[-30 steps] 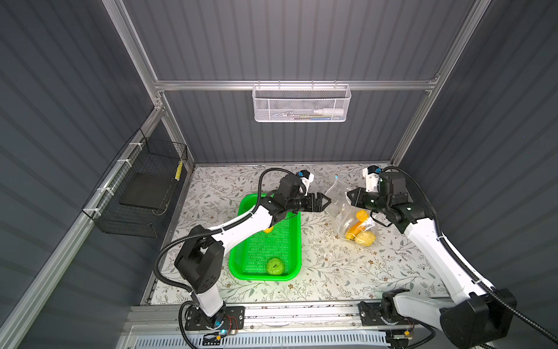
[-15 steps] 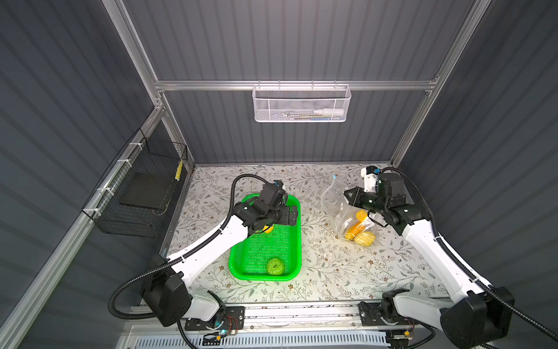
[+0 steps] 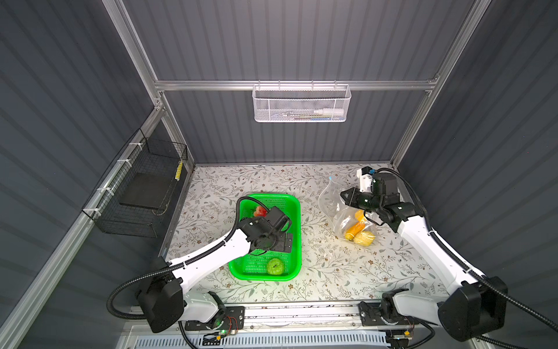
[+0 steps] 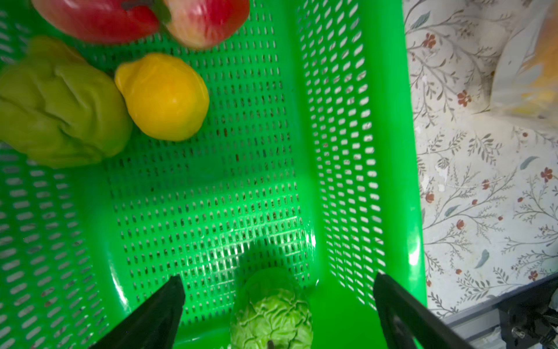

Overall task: Place the food in the zip-top bag and seal the zipper
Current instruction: 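Move the left gripper down into the green basket over the green bumpy fruit, then grasp the green bumpy fruit with the left gripper and lift it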

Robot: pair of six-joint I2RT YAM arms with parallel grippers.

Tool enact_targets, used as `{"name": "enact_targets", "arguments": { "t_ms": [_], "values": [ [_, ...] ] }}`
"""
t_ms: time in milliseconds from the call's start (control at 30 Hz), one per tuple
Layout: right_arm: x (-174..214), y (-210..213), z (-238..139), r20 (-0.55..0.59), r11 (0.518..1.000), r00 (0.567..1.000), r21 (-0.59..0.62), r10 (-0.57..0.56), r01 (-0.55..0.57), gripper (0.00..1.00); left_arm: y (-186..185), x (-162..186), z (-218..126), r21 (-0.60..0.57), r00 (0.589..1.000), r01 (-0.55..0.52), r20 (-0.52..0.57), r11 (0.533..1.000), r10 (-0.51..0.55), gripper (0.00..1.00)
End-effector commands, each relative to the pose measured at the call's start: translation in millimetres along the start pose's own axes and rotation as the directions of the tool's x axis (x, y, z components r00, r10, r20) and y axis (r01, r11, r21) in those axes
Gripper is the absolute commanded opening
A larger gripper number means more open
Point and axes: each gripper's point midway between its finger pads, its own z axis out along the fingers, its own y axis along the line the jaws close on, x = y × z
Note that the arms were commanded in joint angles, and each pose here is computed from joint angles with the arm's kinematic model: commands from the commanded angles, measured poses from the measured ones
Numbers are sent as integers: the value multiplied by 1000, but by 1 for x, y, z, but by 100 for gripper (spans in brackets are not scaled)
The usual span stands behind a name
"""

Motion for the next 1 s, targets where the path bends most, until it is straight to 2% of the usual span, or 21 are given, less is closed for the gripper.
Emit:
{"name": "enact_targets", "arguments": {
  "t_ms": [0, 300, 967],
  "values": [
    [-7, 5, -2, 17, 1000, 1000, -5, -6, 6, 8, 8, 27, 7, -19, 993, 67, -92, 998, -69, 100],
    [-6, 4, -2, 14, 1000, 1000, -1, -5, 5, 8, 6, 58, 23, -4, 981, 82, -178, 997, -81, 100],
    [-4, 2, -5, 15, 1000, 1000, 12, -7, 7, 8, 2, 83, 50, -19, 966, 39, -256, 999, -42, 98]
  ]
}}
